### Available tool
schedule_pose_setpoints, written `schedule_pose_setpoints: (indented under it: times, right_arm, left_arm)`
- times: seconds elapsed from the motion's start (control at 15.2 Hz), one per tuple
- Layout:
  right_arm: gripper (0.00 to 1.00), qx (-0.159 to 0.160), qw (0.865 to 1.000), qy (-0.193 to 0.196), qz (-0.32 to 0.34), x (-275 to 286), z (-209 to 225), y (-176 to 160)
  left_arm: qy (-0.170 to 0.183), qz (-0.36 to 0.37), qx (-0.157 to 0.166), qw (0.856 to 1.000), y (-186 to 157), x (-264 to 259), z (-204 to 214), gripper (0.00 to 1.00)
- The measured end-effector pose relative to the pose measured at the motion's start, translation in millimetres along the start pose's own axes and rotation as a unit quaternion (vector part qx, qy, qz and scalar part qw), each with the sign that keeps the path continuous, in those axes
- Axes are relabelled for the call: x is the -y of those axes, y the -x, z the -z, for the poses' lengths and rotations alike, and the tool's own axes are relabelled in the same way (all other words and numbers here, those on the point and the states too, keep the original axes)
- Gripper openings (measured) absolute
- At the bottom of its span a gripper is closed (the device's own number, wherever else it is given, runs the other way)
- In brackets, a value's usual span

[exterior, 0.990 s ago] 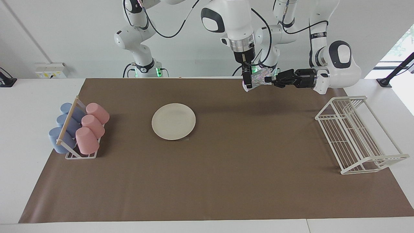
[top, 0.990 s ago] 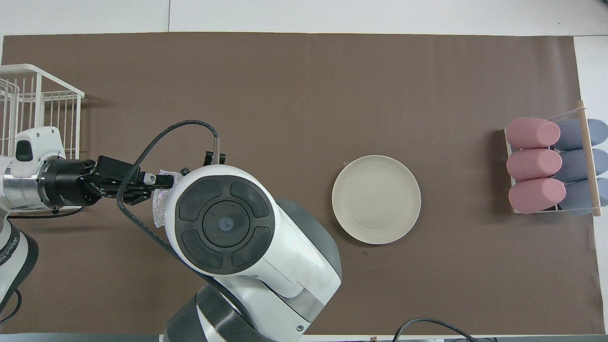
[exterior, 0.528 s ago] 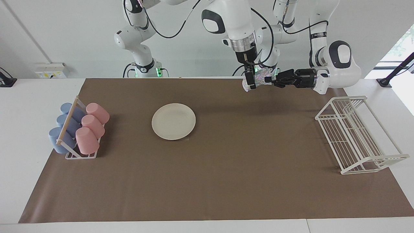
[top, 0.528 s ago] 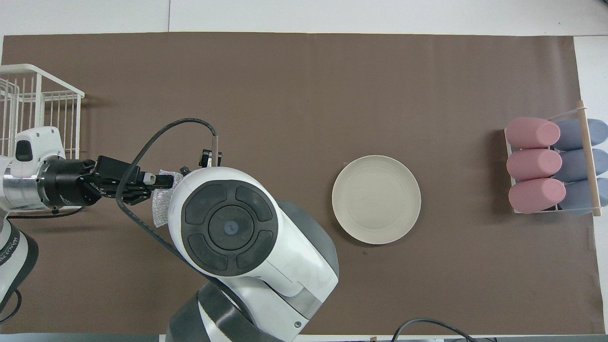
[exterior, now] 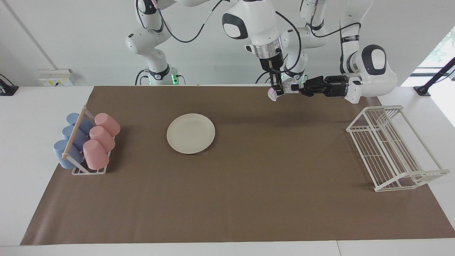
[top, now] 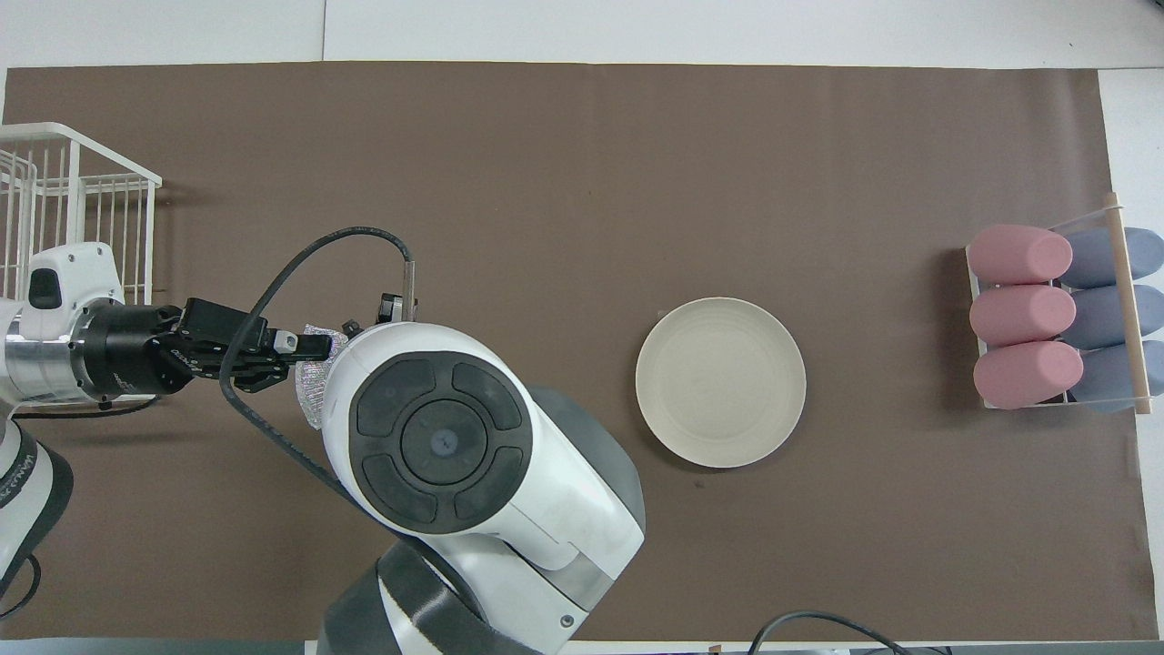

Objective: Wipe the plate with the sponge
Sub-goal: 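Grasp the sponge from the left gripper with the right gripper, then carry the sponge to the plate with the right gripper while the left gripper withdraws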

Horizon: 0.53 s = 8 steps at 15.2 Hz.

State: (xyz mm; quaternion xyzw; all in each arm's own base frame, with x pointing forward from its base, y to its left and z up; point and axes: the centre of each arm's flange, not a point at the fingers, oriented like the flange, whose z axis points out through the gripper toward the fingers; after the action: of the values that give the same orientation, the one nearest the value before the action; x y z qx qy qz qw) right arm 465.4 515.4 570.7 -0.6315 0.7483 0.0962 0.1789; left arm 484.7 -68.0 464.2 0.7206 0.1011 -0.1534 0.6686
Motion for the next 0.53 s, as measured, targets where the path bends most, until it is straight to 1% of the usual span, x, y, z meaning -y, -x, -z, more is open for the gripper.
schedule_pose_setpoints:
  times: [0.07,0.26,0.33,0.53]
  right_arm:
    - [0.1,-0.001,1.0,0.0,0.0,0.0,-0.6,-0.3]
    - [0.1,-0.009,1.0,0.003,0.015,-0.9,-4.7,-3.2]
    - [0.1,-0.015,1.0,0.004,0.023,-1.7,-6.2,-5.2]
    - [0.1,-0.039,0.997,0.018,0.064,-5.0,-13.1,-17.7]
  left_arm:
    - [-0.004,0.0,0.001,1.0,0.2,0.8,0.2,0.1]
    - [-0.027,-0.001,0.004,1.0,1.7,3.5,2.0,0.41]
    - [-0.04,-0.003,0.006,0.999,2.4,3.4,3.5,0.51]
    - [-0.113,-0.015,0.014,0.993,5.9,-0.4,10.0,0.85]
